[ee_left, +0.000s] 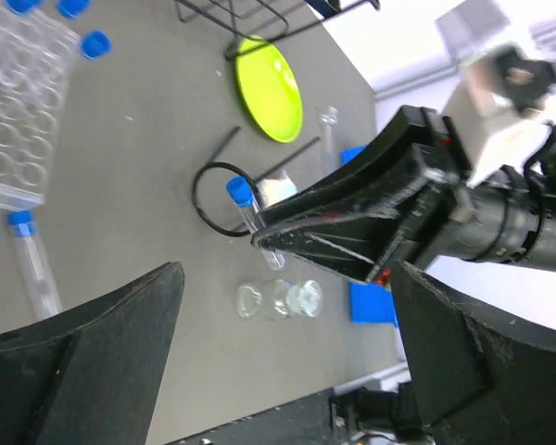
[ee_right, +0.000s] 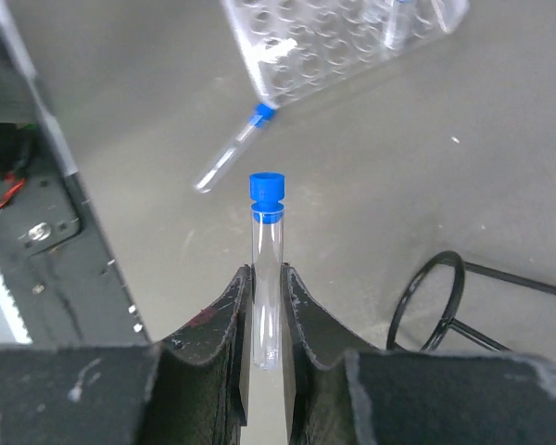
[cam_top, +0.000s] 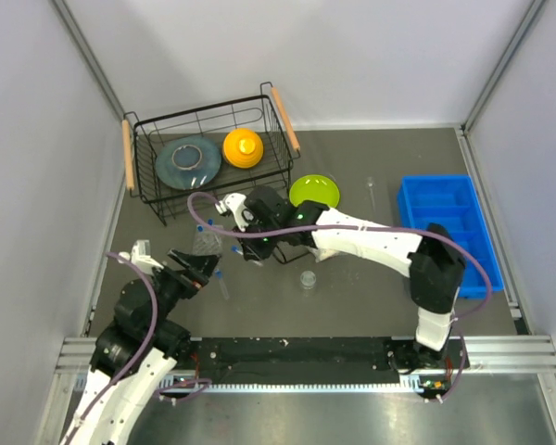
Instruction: Organize the chemistry lab equipment
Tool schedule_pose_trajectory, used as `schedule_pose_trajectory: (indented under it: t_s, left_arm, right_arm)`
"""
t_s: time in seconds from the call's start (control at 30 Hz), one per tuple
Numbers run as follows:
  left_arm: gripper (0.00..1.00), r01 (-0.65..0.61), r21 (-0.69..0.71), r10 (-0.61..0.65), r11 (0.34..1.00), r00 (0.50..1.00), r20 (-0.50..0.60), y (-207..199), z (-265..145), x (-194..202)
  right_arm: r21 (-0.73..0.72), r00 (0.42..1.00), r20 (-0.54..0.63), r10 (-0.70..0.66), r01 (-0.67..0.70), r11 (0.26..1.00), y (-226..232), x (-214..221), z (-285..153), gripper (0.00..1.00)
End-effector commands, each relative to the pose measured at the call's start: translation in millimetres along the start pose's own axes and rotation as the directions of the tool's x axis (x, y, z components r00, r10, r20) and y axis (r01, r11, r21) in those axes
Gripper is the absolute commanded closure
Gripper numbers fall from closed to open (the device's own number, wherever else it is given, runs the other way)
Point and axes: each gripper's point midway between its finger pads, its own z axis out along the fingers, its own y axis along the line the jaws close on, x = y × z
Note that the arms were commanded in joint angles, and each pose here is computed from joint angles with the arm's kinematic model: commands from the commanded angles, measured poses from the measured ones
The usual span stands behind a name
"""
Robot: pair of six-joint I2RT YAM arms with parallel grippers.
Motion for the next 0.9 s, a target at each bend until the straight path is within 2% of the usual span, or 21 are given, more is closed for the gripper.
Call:
schedule_pose_trajectory:
  t_s: [0.0, 0.13, 0.23, 0.33, 0.37, 0.63, 0.87]
  left_arm:
    - [0.02, 0.125, 0.210, -0.111, 0.970, 0.991, -0.080, -48.3, 10.3, 7.9]
    - [0.02, 0.160, 0.250, -0.133, 0.955, 0.984, -0.119, -59.0, 18.7, 12.7]
    - [0.05, 0.172, 0.257, -0.141, 0.951, 0.981, -0.136, -63.7, 21.3, 13.8]
    - [0.08, 0.183, 0.251, -0.143, 0.950, 0.975, -0.171, -65.3, 22.7, 18.9]
    - [0.13, 0.185, 0.247, -0.142, 0.951, 0.973, -0.181, -64.9, 23.4, 20.8]
    - [0.23, 0.204, 0.176, -0.155, 0.963, 0.954, -0.258, -53.6, 29.2, 37.4]
    - [0.33, 0.201, 0.172, -0.138, 0.964, 0.936, -0.323, -57.3, 32.6, 47.2]
  right_arm:
    - [-0.192, 0.985, 0.124, -0.121, 0.143, 0.971, 30.5, -22.0, -35.8, 0.96]
    - [-0.350, 0.974, 0.175, -0.141, 0.195, 0.916, 52.3, -22.5, -58.4, 0.96]
    - [-0.404, 0.963, 0.206, -0.171, 0.243, 0.882, 63.5, -21.7, -68.8, 0.95]
    - [-0.411, 0.956, 0.232, -0.181, 0.265, 0.872, 65.9, -26.4, -77.7, 0.95]
    - [-0.412, 0.955, 0.236, -0.178, 0.264, 0.872, 63.8, -27.2, -79.0, 0.95]
    - [-0.457, 0.946, 0.275, -0.170, 0.284, 0.843, 60.4, -29.8, -95.2, 0.95]
    - [-0.438, 0.947, 0.270, -0.175, 0.283, 0.853, 55.8, -29.1, -91.7, 0.95]
